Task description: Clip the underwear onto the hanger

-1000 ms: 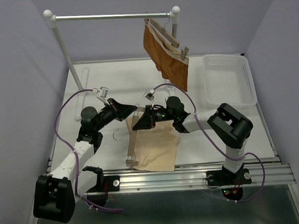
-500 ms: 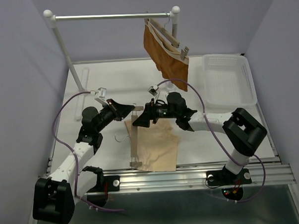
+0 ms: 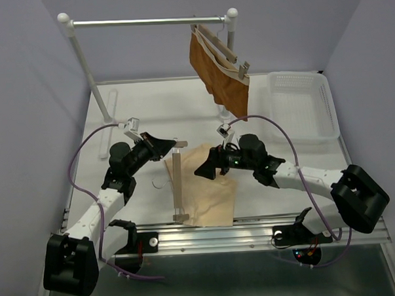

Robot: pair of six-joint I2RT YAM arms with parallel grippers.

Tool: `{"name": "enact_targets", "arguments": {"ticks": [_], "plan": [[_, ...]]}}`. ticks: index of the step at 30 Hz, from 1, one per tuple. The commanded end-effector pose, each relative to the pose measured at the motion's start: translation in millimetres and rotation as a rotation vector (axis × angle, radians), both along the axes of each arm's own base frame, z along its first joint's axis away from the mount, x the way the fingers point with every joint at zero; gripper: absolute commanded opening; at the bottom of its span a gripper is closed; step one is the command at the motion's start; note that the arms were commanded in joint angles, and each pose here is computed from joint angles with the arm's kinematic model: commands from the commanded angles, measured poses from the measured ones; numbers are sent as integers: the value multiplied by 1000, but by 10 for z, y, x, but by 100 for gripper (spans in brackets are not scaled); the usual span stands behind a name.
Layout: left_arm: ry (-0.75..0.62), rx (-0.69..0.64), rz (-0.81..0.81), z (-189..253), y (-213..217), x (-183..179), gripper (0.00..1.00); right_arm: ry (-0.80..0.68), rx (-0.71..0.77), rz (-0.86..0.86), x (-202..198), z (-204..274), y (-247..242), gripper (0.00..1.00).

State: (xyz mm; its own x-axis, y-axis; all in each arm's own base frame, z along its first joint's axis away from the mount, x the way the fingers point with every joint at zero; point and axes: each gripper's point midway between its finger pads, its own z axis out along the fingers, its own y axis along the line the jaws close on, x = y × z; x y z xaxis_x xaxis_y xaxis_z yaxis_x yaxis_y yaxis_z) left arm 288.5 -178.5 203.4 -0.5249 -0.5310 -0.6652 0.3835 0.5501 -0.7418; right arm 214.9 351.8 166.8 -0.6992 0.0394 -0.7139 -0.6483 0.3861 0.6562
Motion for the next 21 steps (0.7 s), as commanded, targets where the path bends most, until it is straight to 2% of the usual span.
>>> {"name": "enact_targets", "arguments": {"ticks": [1, 4, 8, 16, 21], "plan": [[-42, 5, 33, 42, 79, 9, 0, 5, -36, -109, 142, -119, -226, 100], [-31, 5, 46, -11, 117, 15, 0, 5, -28, -116, 171, -143, -238, 100], [-18, -3, 63, -69, 169, 25, 0, -5, -17, -178, 435, -189, -281, 100], [1, -6, 86, -167, 261, 50, 0, 39, 66, -183, 840, -295, 59, 100], [13, -5, 86, -202, 294, 80, 0, 75, -23, -353, 1229, -639, 25, 100]]}}
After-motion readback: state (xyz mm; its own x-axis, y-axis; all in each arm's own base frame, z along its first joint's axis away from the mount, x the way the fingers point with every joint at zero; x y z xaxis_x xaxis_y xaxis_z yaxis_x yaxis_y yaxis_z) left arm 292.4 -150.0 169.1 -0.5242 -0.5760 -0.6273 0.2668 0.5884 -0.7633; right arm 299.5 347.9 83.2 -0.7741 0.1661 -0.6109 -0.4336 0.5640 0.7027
